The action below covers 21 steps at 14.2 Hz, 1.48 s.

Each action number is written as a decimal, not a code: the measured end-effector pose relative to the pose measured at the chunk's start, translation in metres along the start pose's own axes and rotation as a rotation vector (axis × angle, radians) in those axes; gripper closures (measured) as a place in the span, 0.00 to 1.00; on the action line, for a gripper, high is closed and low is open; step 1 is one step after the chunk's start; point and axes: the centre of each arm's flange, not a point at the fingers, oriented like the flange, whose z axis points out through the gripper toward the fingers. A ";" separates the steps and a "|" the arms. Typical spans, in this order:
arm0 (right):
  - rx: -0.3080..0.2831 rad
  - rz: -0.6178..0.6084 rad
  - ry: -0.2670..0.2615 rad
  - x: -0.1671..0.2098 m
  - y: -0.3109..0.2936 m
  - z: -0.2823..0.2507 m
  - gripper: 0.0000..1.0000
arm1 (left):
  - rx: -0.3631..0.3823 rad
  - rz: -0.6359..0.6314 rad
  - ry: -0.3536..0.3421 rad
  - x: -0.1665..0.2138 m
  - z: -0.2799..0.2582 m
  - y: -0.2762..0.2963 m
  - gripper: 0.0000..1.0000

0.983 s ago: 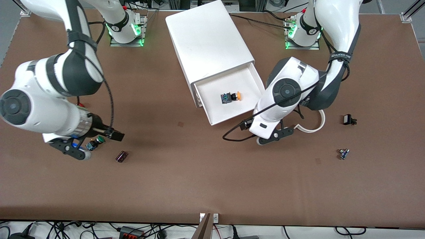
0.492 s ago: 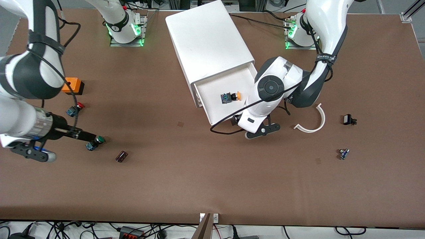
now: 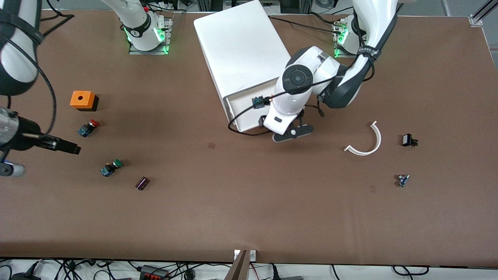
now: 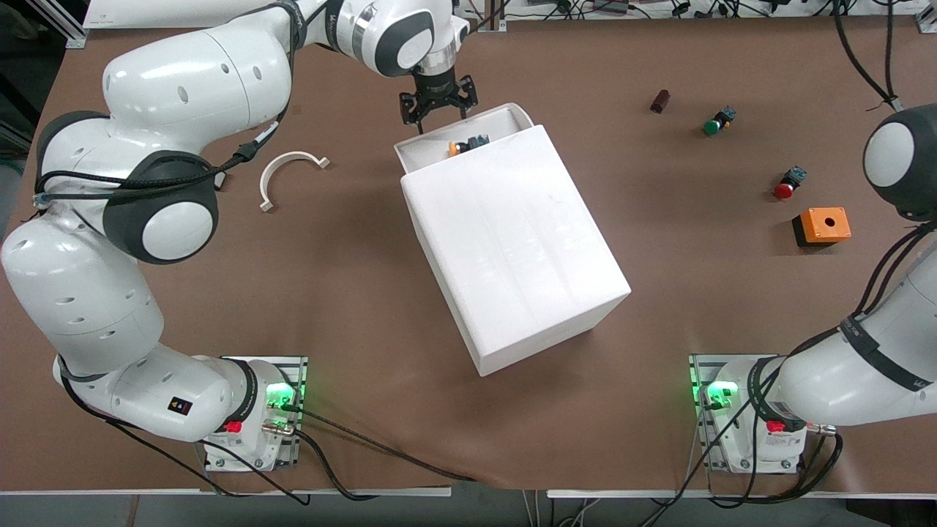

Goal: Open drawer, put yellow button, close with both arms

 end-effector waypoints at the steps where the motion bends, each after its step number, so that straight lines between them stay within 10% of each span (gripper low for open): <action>1: 0.005 -0.014 0.004 -0.003 0.014 -0.006 0.00 | 0.004 0.013 -0.007 -0.011 0.002 0.003 0.00; 21: -0.042 -0.157 0.062 -0.093 0.048 -0.024 0.00 | 0.012 -0.016 -0.137 -0.075 0.019 0.023 0.00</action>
